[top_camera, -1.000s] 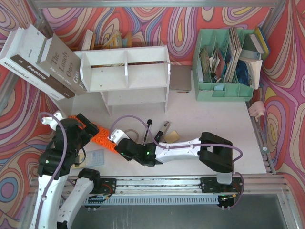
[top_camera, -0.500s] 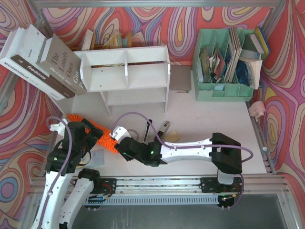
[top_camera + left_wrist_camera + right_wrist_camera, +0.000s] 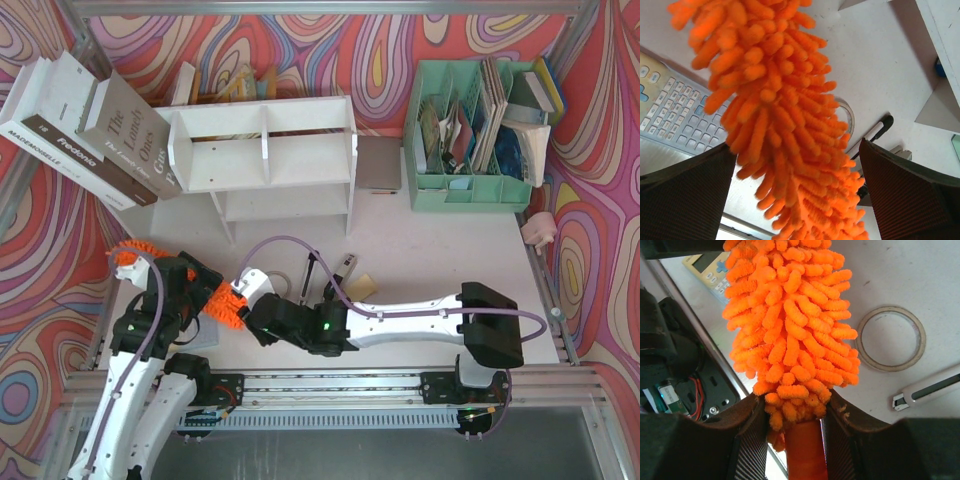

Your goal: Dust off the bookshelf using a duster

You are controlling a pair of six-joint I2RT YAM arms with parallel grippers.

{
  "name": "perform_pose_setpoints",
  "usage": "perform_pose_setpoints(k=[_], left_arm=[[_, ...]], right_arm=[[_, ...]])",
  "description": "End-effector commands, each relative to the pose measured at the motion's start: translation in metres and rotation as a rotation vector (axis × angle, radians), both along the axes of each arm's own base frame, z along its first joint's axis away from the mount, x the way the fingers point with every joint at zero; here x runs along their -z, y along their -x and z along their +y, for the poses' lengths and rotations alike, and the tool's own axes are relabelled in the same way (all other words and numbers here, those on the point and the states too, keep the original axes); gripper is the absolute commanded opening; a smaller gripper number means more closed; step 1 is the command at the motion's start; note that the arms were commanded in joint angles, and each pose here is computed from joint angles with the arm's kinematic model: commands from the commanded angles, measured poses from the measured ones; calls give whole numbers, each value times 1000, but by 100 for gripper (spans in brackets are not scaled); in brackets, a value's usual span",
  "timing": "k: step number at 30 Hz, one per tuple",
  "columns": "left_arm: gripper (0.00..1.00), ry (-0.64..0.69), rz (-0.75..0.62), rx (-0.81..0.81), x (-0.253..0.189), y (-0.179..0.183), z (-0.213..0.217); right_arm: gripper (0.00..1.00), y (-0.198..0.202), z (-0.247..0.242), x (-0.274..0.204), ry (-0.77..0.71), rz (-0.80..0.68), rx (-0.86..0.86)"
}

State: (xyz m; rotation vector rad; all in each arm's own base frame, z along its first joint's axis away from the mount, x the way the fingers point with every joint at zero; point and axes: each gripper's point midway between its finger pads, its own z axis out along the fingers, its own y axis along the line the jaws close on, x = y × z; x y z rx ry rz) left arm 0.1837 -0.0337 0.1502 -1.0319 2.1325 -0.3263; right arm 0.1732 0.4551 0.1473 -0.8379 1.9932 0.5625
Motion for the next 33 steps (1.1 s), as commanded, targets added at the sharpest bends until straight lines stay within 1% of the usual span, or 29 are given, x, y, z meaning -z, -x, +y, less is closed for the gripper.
perform_pose_setpoints(k=[1,3,6,16,21,23,26,31,33], left_arm=[[98,27,-28,-22,4,-8,-2],[97,40,-26,-21,7,-9,-4],[92,50,-24,-24,10,-10,-6],[80,70,-21,-13,13,-12,-10],[70,75,-31,-12,8,-13,-11],[63,73,-36,-14,5,-13,-10],[48,65,-41,-32,1,-12,-6],[10,72,-65,-58,-6,-8,-3],[0,77,-67,-82,-8,-6,0]], right_arm=[[0,7,9,-36,-116,-15,2],[0,9,9,-39,-128,-17,0],[0,12,10,-44,-152,-15,-5],[0,22,17,-58,-233,-10,-37],[0,23,18,-61,-247,-10,-41],[0,23,17,-59,-242,-10,-39],[0,24,16,-58,-240,-8,-38],[0,23,14,-55,-233,-9,-32],[0,22,13,-52,-226,-11,-25]])
